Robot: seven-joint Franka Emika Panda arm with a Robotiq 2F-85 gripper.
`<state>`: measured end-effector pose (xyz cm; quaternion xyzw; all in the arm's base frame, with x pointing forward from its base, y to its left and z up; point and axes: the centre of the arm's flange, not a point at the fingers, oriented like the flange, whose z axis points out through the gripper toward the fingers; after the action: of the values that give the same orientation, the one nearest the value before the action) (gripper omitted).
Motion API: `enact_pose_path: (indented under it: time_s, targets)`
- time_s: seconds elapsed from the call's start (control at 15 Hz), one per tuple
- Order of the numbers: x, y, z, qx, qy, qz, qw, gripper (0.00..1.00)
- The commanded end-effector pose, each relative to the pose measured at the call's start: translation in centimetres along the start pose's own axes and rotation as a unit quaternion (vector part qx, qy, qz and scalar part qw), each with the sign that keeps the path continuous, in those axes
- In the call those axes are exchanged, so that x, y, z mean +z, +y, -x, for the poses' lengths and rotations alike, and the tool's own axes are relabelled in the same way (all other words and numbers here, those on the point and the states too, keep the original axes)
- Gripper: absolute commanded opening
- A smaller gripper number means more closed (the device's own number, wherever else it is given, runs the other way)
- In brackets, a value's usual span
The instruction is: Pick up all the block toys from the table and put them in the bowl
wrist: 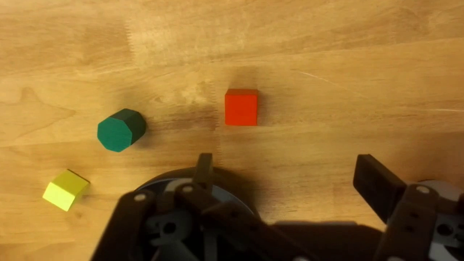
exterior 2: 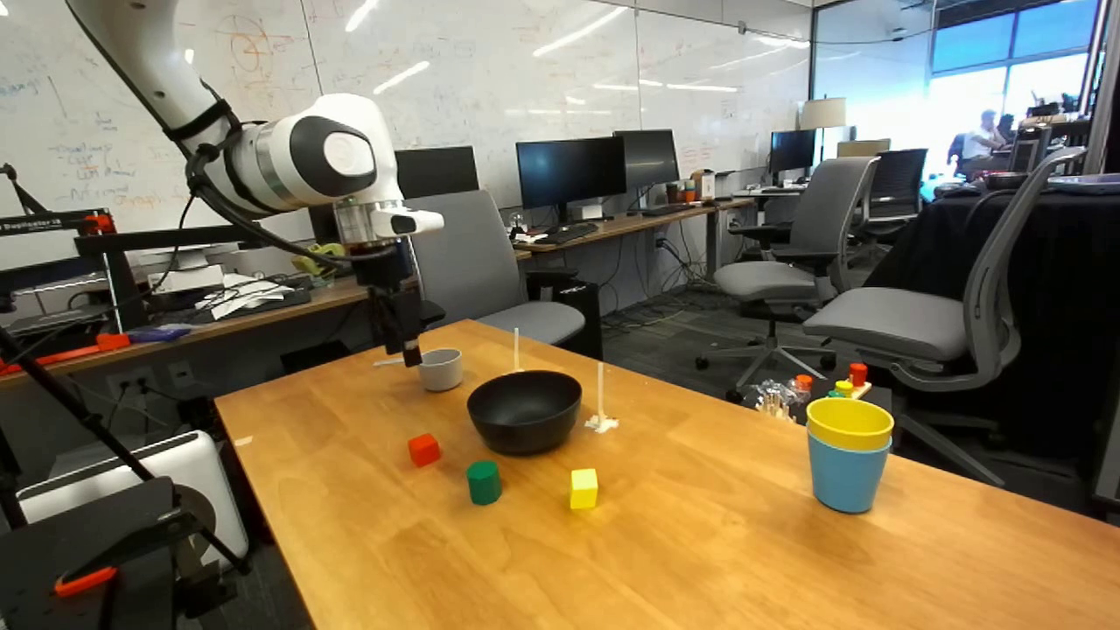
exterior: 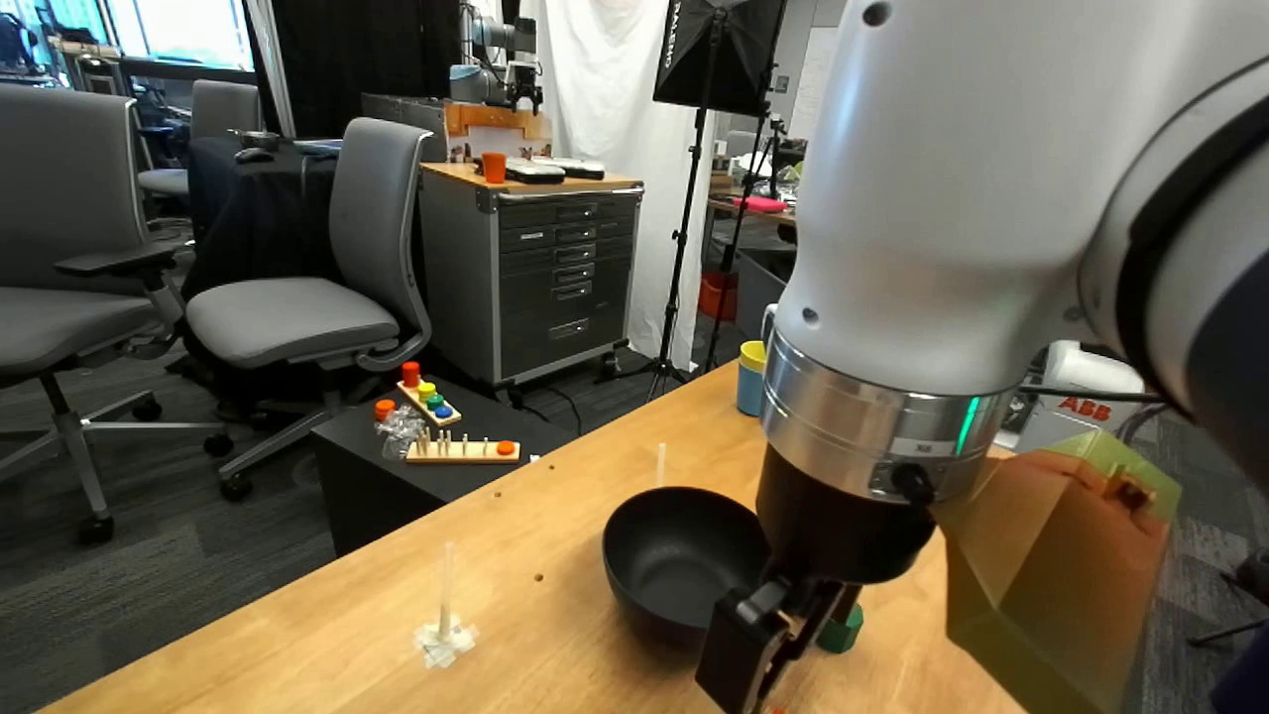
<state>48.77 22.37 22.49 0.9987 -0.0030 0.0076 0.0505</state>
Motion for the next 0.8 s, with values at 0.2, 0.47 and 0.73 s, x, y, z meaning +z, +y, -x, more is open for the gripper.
enact_pose_path:
  time_s: [0.2,0.47,0.73]
  targets:
    - [2.6,2.8,-0.6,-0.003,0.012,0.002,0.9999,1.00]
    - [5.0,4.4,0.0,-0.001,-0.002,0.008,1.0000,1.00]
    - [7.1,4.6,0.7,-0.006,-0.011,0.007,0.9999,1.00]
